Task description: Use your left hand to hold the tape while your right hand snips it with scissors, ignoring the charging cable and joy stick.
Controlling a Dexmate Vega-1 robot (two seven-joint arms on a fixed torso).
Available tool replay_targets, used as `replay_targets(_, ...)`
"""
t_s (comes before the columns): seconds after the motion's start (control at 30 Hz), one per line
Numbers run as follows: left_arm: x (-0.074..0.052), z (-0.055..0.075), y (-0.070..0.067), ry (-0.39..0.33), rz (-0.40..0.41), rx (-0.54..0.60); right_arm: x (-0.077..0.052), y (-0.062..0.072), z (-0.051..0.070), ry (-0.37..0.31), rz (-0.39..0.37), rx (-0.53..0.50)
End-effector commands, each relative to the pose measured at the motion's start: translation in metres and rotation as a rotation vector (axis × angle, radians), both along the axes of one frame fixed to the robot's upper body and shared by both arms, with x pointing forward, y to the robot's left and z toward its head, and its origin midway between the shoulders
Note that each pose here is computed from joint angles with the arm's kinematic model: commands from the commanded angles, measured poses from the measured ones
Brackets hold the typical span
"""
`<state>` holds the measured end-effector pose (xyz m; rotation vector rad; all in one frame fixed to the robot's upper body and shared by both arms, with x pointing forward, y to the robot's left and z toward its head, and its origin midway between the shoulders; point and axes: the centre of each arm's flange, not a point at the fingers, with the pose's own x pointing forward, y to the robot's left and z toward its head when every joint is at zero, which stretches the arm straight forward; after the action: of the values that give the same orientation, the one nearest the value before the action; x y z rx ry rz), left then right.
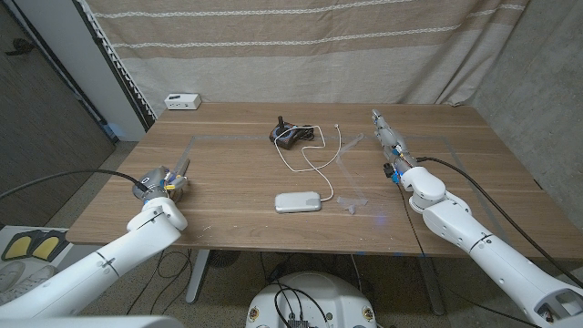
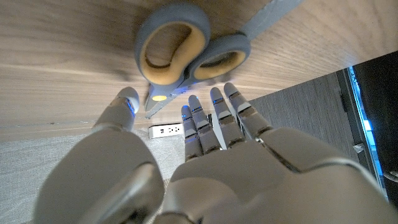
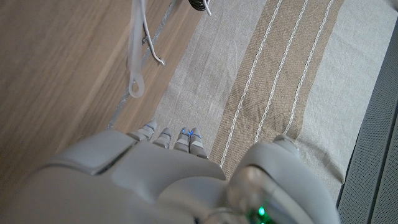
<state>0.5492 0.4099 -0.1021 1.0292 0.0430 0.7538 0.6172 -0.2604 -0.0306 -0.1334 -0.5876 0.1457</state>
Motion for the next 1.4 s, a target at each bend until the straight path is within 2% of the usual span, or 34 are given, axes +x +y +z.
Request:
replay_targets(0.03, 0.0001, 0.0, -0.001, 0.015, 0.006, -0.004, -0.0007, -0.0031, -0.0001, -0.001, -0.003, 0.001)
replay_targets(0.43, 0.0004, -0.002, -0.0033, 0.027, 0.004, -0.006, -0.0005, -0.0011, -0.0001, 0.004, 0.002, -0.002)
replay_targets(1.4, -0.006, -0.0042, 0.0051, 0.026, 0.044, -0.025, 0.0025, 0.0026, 0.0028, 0.012, 0.015, -0.023)
